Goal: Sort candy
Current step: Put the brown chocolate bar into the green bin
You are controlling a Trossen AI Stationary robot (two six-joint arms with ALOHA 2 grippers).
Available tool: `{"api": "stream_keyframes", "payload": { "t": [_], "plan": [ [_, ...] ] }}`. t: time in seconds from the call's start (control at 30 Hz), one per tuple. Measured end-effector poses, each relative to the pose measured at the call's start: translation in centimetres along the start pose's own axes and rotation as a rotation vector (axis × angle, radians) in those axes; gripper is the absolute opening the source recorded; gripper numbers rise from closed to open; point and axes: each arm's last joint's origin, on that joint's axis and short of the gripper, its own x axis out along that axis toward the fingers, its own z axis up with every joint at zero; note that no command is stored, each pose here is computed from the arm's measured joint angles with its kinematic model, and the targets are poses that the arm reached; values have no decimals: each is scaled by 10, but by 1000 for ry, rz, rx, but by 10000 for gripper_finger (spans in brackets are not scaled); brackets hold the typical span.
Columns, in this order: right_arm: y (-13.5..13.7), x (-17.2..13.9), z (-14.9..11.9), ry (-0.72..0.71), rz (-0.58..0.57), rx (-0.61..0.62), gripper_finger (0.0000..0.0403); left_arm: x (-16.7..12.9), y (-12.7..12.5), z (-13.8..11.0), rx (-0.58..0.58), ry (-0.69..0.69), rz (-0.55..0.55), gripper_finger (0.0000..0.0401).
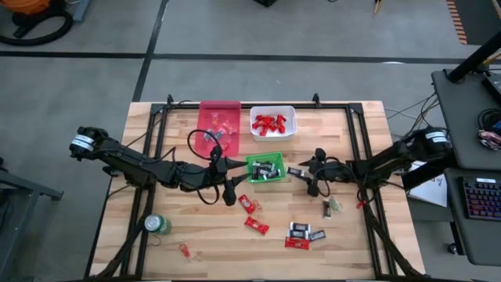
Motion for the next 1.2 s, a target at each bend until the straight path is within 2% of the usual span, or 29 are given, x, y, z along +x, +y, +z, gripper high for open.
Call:
{"api": "stream_keyframes", "payload": {
  "t": [0.17,0.57,0.67,0.87,0.97,1.2],
  "plan": [
    [2,10,-4,-40,-3,-26,229,0,0,0,-1,-2,0,161],
    [-3,28,-23,-18,-21,9,218,0,0,1,-3,-5,-1,161],
    [-4,31,-29,10,-4,31,187,0,0,1,-3,-5,-1,161],
    [-4,34,-38,65,28,22,84,0,0,1,-5,-7,-1,161],
    [-4,35,-38,62,29,18,46,0,0,1,-6,-9,-1,161],
    [-3,33,-34,45,39,25,35,0,0,1,-7,-10,-1,161]
  ]
}}
